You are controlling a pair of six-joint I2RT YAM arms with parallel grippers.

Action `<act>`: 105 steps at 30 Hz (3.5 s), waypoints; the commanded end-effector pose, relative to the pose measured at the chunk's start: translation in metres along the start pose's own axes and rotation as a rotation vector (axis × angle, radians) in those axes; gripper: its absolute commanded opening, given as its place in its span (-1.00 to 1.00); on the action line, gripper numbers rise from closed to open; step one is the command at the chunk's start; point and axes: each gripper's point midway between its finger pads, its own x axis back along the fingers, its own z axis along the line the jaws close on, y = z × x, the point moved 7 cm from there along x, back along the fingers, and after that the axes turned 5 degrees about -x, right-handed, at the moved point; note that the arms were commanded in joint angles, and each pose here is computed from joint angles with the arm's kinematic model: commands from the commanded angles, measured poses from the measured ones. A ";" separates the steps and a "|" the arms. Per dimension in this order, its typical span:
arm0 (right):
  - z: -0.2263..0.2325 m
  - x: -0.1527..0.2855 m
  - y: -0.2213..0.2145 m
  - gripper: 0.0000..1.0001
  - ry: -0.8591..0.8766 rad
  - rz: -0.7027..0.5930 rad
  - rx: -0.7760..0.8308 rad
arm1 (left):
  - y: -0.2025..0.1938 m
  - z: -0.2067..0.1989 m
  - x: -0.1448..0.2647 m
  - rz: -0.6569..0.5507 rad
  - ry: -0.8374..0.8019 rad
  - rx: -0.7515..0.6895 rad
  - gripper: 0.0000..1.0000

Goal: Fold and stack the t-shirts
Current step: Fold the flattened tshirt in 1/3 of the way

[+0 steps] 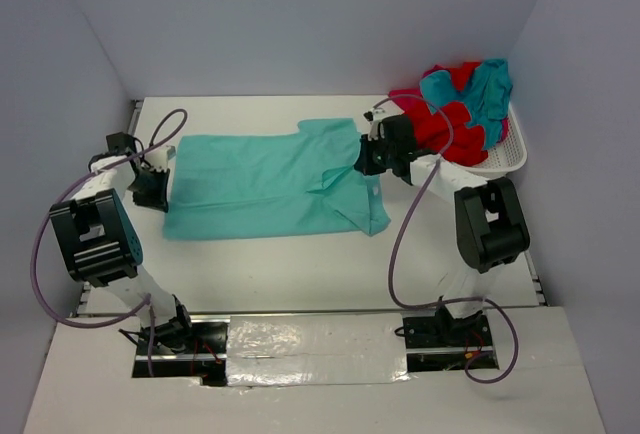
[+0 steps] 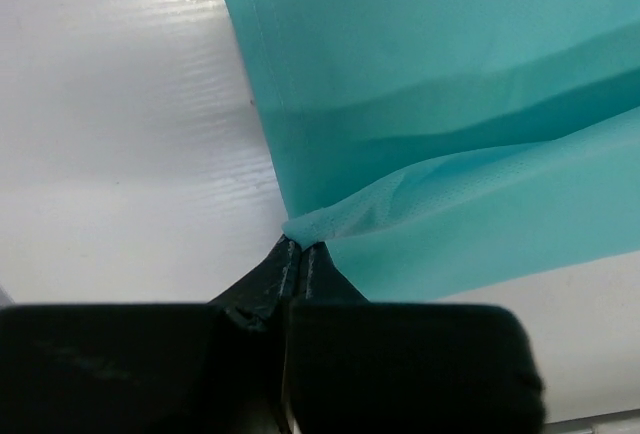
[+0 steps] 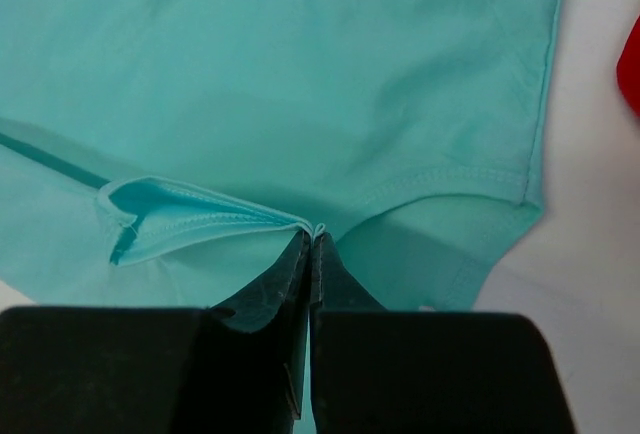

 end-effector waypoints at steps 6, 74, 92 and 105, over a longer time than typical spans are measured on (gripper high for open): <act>-0.014 -0.023 0.026 0.13 -0.086 0.115 -0.016 | 0.038 0.015 -0.007 -0.070 0.019 0.045 -0.02; -0.054 0.013 -0.031 -0.32 -0.235 0.407 -0.316 | -0.004 0.007 -0.036 0.170 0.091 -0.075 -1.00; 0.023 0.064 -0.071 -1.00 -0.043 0.467 -0.399 | 0.003 0.003 -0.034 0.162 0.070 -0.073 -1.00; -0.039 0.025 -0.070 -1.00 -0.105 0.438 -0.548 | 0.000 0.006 -0.033 0.169 0.101 -0.091 -1.00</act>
